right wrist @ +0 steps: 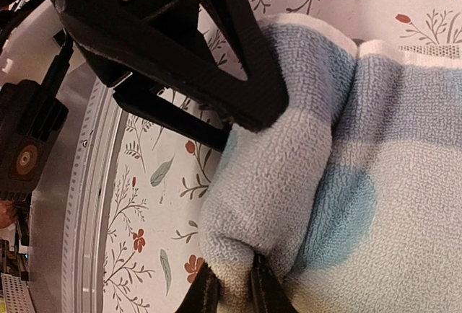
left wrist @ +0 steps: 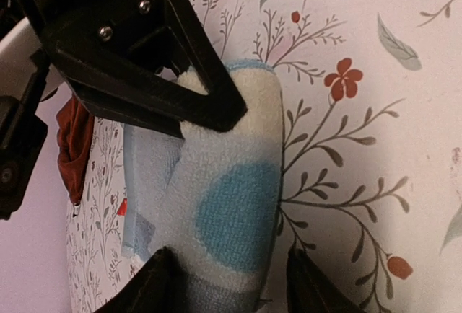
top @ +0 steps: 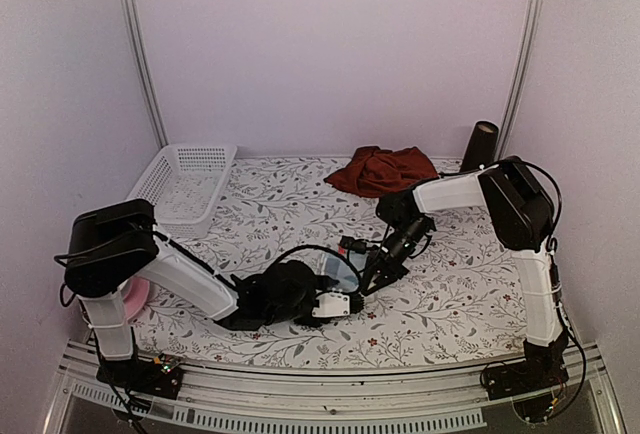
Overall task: Roll the towels
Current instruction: Roll the towel at the center of the board.
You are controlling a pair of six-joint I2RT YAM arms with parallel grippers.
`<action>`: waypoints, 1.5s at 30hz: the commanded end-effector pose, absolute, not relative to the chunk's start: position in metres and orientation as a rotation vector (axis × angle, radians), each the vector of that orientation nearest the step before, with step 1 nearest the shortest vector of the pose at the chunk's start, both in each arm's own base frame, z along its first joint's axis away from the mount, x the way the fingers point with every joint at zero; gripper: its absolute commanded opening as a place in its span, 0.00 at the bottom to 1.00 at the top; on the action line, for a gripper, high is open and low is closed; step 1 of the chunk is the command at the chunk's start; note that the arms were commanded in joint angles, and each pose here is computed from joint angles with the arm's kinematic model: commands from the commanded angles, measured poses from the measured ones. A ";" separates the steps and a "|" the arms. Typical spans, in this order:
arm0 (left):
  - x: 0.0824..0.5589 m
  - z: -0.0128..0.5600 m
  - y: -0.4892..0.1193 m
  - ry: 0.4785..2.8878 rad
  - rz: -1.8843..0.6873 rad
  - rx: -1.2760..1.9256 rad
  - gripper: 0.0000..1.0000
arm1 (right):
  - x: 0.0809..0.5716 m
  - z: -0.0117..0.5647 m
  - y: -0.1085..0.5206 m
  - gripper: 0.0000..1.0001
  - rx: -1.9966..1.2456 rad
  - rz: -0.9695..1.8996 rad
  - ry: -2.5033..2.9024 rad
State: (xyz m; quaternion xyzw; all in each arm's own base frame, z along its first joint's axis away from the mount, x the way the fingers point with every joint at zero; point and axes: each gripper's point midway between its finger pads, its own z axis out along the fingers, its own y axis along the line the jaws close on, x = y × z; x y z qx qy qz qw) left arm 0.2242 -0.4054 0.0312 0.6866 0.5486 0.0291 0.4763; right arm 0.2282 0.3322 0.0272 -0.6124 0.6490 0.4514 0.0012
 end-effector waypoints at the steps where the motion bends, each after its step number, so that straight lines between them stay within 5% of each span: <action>1: 0.219 0.035 -0.403 1.270 0.119 1.675 0.53 | 0.225 -0.006 0.319 0.12 -1.981 1.340 2.161; 18: 0.231 0.016 -0.401 1.331 0.205 1.707 0.47 | 0.225 -0.004 0.317 0.13 -1.981 1.342 2.168; 27: 0.230 0.011 -0.399 1.390 0.165 1.733 0.11 | 0.232 0.004 0.316 0.18 -1.955 1.345 2.155; 30: 0.230 0.009 -0.401 1.423 0.140 1.748 0.00 | 0.242 0.013 0.314 0.31 -1.936 1.302 2.125; 37: 0.227 0.005 -0.404 1.599 -0.003 1.784 0.00 | 0.267 0.040 0.302 0.58 -1.929 0.994 1.958; 45: 0.234 -0.017 -0.399 1.871 -0.165 1.778 0.05 | 0.279 0.063 0.288 0.66 -1.920 0.719 1.736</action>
